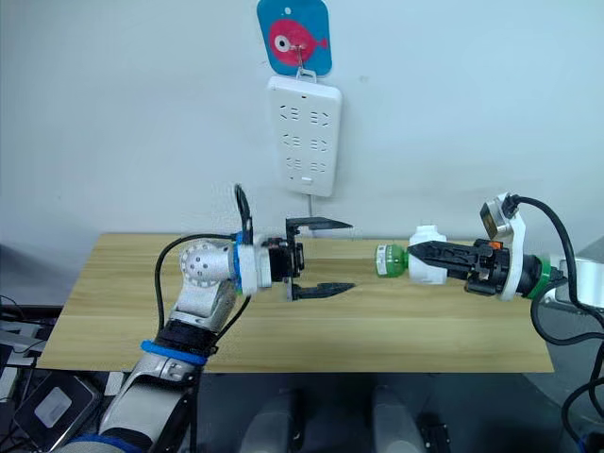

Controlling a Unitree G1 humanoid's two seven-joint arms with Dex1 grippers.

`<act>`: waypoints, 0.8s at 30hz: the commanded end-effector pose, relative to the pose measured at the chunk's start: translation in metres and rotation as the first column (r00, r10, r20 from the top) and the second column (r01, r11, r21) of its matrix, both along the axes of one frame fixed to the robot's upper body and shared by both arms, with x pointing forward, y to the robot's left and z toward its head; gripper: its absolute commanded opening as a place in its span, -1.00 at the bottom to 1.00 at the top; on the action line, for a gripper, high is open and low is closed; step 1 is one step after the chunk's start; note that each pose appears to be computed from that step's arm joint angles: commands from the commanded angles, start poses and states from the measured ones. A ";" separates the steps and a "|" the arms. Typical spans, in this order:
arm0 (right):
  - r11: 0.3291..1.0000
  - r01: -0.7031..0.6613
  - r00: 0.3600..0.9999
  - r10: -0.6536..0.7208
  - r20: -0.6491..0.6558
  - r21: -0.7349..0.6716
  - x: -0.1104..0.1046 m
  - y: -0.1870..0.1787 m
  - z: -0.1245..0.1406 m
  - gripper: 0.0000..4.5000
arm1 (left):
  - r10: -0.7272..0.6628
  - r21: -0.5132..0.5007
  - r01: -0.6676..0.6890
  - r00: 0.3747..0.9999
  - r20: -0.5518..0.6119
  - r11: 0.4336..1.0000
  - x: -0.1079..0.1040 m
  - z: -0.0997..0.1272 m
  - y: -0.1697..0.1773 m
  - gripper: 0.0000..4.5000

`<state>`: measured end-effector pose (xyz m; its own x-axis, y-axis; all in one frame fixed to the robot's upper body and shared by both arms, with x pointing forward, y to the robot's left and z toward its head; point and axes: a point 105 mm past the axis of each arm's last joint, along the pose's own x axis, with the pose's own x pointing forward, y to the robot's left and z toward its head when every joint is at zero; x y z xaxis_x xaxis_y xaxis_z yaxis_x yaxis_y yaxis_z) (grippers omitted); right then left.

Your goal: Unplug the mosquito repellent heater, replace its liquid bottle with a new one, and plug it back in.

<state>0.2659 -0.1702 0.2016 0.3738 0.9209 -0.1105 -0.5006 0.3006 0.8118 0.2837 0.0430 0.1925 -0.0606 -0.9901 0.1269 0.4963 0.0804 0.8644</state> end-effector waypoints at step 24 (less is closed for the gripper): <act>0.995 -0.092 0.990 0.086 0.108 0.048 -0.006 0.025 0.019 0.42 | 0.030 -0.128 0.016 0.936 0.350 0.992 0.002 0.010 -0.040 0.98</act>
<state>0.2642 -0.1472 0.2096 0.3139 0.9477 -0.0568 -0.5677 0.2353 0.7889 0.2908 0.0054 0.1943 -0.0793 -0.9753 0.2061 0.2006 0.1869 0.9617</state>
